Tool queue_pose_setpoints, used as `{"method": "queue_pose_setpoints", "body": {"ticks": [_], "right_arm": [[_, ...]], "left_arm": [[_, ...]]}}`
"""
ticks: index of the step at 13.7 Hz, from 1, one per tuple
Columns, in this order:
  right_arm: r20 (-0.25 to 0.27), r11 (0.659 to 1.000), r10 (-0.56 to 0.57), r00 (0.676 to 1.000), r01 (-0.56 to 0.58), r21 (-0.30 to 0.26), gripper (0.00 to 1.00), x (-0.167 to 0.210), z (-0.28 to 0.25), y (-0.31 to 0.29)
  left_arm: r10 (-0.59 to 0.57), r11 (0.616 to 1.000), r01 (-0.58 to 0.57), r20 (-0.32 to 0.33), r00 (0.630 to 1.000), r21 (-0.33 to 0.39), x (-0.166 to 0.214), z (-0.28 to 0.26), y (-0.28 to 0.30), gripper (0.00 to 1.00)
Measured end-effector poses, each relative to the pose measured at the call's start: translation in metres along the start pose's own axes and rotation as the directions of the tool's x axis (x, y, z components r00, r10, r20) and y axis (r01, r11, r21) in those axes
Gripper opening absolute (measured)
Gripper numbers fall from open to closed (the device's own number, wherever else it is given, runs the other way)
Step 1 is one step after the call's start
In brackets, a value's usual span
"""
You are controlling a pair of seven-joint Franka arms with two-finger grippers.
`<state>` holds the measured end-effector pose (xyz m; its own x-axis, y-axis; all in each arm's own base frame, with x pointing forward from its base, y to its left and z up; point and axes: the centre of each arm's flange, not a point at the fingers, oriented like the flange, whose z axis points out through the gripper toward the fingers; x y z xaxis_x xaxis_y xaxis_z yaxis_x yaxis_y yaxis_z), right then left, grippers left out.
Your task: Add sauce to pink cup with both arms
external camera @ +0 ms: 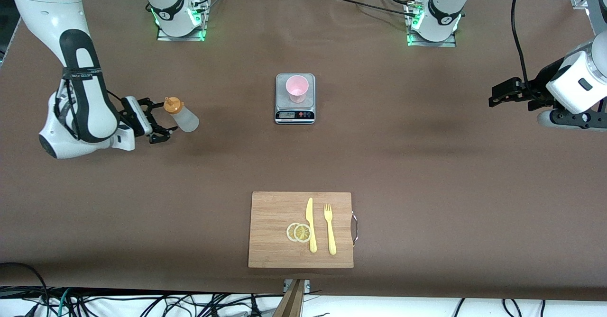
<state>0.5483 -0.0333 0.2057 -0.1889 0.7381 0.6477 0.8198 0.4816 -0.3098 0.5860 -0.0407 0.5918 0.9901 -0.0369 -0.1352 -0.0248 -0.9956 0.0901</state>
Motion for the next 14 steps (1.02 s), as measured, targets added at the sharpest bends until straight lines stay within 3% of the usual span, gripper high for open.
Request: {"method": "queue_pose_setpoints", "body": {"ticks": [2,4,6,7,10,12,14], "right_arm": [[0.052,0.999,0.040,0.998,-0.041,0.009,1.00,-0.007,-0.024,-0.012],[0.132,0.987,0.160,0.978,-0.162,0.001,1.00,-0.004,-0.055,-0.024],[0.206,0.940,0.340,0.917,-0.335,-0.060,1.00,0.019,-0.091,-0.038],[0.212,0.902,0.431,0.877,-0.418,-0.106,1.00,0.033,-0.106,-0.045],[0.209,0.746,0.666,0.716,-0.629,-0.220,1.00,0.077,-0.130,-0.050],[0.226,0.611,0.792,0.567,-0.731,-0.305,1.00,0.113,-0.130,-0.040],[0.206,0.464,0.886,0.416,-0.783,-0.414,1.00,0.158,-0.132,-0.028]], "left_arm": [[0.000,1.000,0.000,0.001,1.000,0.000,0.000,0.000,0.000,1.00],[0.000,1.000,0.000,0.003,1.000,0.000,0.001,0.002,0.000,1.00],[0.000,1.000,0.000,0.005,1.000,0.000,0.001,0.003,0.000,1.00],[0.000,1.000,0.000,0.005,1.000,0.000,0.001,0.003,0.000,1.00],[0.001,1.000,-0.001,0.006,1.000,0.000,0.001,0.003,0.001,1.00],[0.005,1.000,-0.005,0.006,1.000,0.001,0.001,0.003,0.003,1.00],[0.013,1.000,-0.013,0.007,1.000,0.001,0.001,0.004,0.007,1.00]]}}
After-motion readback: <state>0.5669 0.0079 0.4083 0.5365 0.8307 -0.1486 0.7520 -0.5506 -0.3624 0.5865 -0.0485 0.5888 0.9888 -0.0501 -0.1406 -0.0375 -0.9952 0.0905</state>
